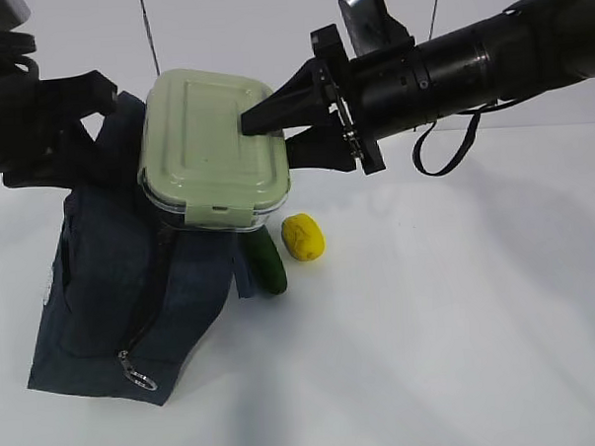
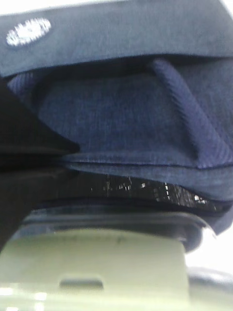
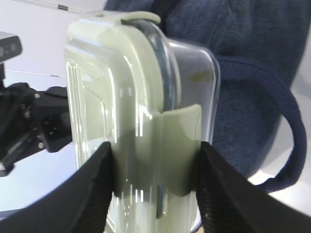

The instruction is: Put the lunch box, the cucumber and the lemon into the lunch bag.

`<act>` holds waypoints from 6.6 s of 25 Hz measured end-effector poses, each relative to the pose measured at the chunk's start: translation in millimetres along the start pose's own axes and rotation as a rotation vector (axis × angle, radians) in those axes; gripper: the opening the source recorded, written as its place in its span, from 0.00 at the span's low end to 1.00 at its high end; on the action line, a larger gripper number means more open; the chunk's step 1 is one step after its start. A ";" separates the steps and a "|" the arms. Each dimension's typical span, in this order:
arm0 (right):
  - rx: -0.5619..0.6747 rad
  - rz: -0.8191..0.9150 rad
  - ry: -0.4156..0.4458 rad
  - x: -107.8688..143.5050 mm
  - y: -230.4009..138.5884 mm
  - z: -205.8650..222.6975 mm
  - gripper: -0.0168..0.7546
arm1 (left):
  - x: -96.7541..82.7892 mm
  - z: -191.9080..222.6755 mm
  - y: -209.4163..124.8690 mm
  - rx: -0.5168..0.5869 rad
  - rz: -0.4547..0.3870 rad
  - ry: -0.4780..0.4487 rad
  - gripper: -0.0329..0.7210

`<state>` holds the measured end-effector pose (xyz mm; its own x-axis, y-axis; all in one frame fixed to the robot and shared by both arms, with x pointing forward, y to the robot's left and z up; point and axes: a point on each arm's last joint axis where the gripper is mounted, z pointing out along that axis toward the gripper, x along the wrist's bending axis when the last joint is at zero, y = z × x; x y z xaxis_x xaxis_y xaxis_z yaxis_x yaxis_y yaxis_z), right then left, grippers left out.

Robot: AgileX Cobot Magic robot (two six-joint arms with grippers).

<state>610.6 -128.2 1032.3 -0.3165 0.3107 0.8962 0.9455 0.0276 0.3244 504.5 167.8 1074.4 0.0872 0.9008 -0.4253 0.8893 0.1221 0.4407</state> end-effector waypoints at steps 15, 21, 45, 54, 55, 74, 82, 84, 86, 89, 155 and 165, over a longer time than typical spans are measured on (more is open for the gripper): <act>0.071 0.051 -0.021 -36.2 -6.9 26.0 0.51 | -6.2 -0.1 -1.3 0.015 -0.044 -0.069 0.04; 0.097 0.049 -0.025 -43.3 -11.5 38.2 0.51 | -9.0 -0.3 -1.7 0.020 -0.044 -0.099 0.04; 0.220 -0.197 -0.036 -4.2 -12.7 83.6 0.51 | -14.6 -1.4 -4.6 0.057 -0.076 -0.156 0.04; 0.211 -0.234 -0.021 -1.1 -11.0 84.3 0.51 | -15.3 3.0 -5.0 0.078 -0.078 -0.168 0.04; 0.210 -0.246 -0.020 -0.1 -10.1 84.2 0.51 | -15.5 5.0 -5.0 0.083 -0.082 -0.172 0.04; 0.226 -0.411 -0.011 7.7 -10.6 95.1 0.51 | -27.2 2.9 -6.5 0.107 -0.088 -0.304 0.04; 0.227 -0.422 -0.010 7.7 -10.6 95.1 0.51 | -30.9 1.3 -5.4 0.098 -0.070 -0.357 0.04; 0.227 -0.422 -0.010 7.7 -10.6 95.1 0.51 | -31.3 1.2 -5.3 0.097 -0.067 -0.362 0.04; 0.227 -0.422 -0.010 7.7 -10.6 95.1 0.51 | -31.3 1.2 -5.3 0.097 -0.067 -0.362 0.04; 0.227 -0.422 -0.010 7.7 -10.6 95.1 0.51 | -31.4 1.1 -5.3 0.097 -0.067 -0.363 0.04; 0.385 -0.623 -0.357 15.6 19.1 57.1 0.61 | 35.9 -43.5 15.0 -0.027 -0.015 -0.124 0.04; 0.345 -0.637 -0.463 -15.5 27.3 67.1 0.61 | 35.9 -43.7 22.2 -0.108 -0.035 -0.128 0.04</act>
<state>646.5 -68.6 1006.9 -0.8030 0.4922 0.3359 0.5919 0.5929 0.5460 507.8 221.0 1103.5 0.1196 0.8355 -0.5363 0.8398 0.2030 0.5036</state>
